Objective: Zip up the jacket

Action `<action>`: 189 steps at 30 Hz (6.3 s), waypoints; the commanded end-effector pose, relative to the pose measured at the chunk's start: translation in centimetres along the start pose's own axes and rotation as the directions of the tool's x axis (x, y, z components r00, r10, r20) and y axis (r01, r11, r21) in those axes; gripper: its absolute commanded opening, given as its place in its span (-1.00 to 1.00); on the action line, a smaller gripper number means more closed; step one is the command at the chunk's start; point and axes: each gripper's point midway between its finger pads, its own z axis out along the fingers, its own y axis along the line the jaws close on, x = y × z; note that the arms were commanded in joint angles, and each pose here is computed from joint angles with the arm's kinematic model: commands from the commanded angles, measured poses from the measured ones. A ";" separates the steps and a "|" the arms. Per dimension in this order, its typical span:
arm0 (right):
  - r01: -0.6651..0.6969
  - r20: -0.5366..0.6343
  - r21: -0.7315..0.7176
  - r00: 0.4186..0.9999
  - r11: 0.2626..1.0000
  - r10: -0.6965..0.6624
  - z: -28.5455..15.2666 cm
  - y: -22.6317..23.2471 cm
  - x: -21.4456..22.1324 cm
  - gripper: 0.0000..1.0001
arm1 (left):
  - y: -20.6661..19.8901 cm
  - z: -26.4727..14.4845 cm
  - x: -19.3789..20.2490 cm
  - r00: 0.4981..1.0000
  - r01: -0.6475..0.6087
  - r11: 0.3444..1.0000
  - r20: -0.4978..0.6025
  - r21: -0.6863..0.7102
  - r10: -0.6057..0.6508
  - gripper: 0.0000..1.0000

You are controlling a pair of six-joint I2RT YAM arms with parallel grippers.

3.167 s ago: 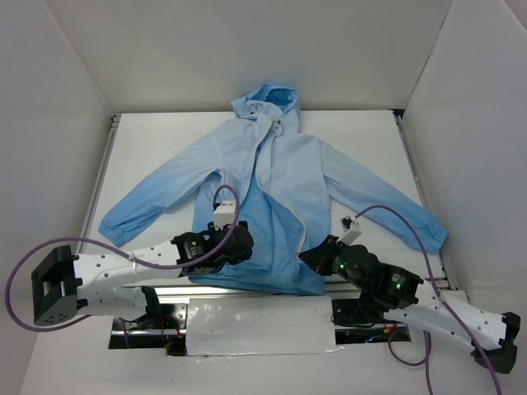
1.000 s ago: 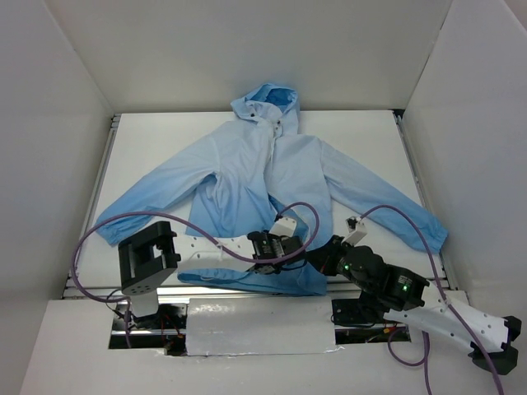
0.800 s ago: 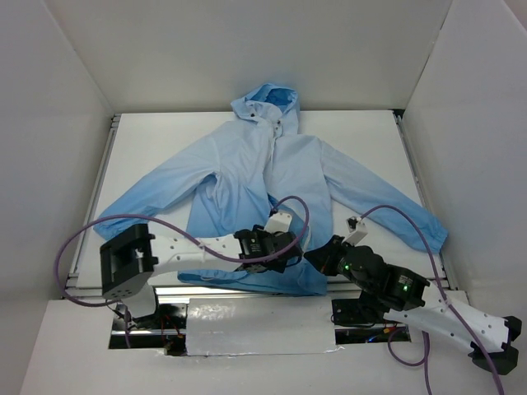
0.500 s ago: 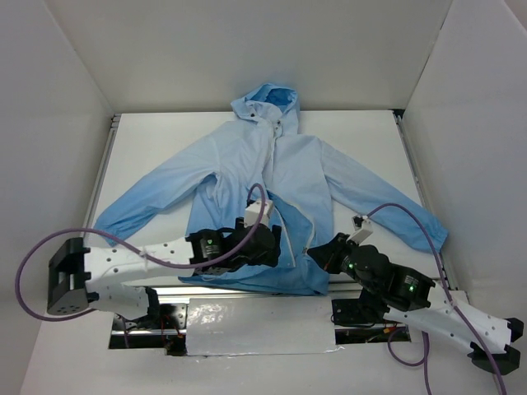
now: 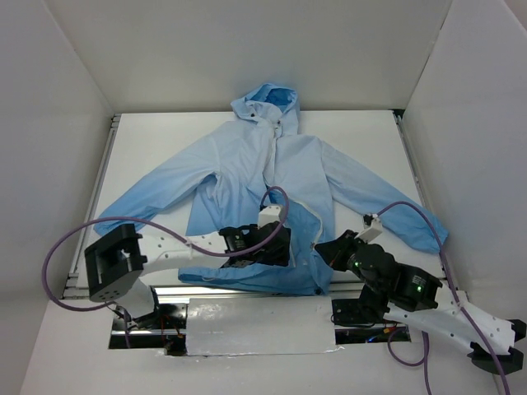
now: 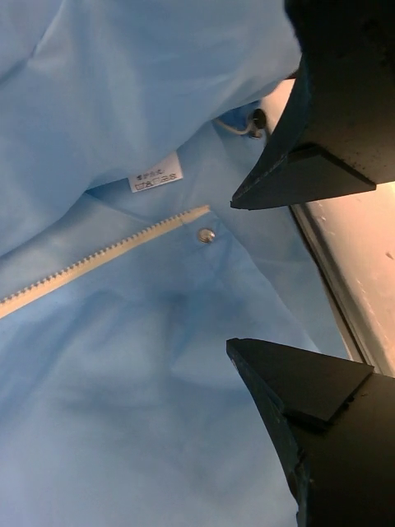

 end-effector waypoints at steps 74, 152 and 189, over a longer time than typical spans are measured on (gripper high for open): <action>0.021 -0.068 -0.156 0.997 0.987 -0.032 1.3 3.6 1.8 -1.00 | 7.7 -10.8 0.6 0.979 0.116 0.987 0.154 0.113 -0.133 0.33; 0.020 -0.078 -0.176 0.996 0.984 -0.035 1.1 3.6 2.1 -1.00 | 10.7 -6.3 5.5 0.993 -0.108 0.943 0.009 -0.315 0.117 0.46; 0.020 -0.111 -0.183 0.993 0.983 -0.041 1.4 3.5 3.1 -1.00 | 9.5 -4.6 6.8 0.999 -0.047 0.985 0.018 -0.168 0.051 0.54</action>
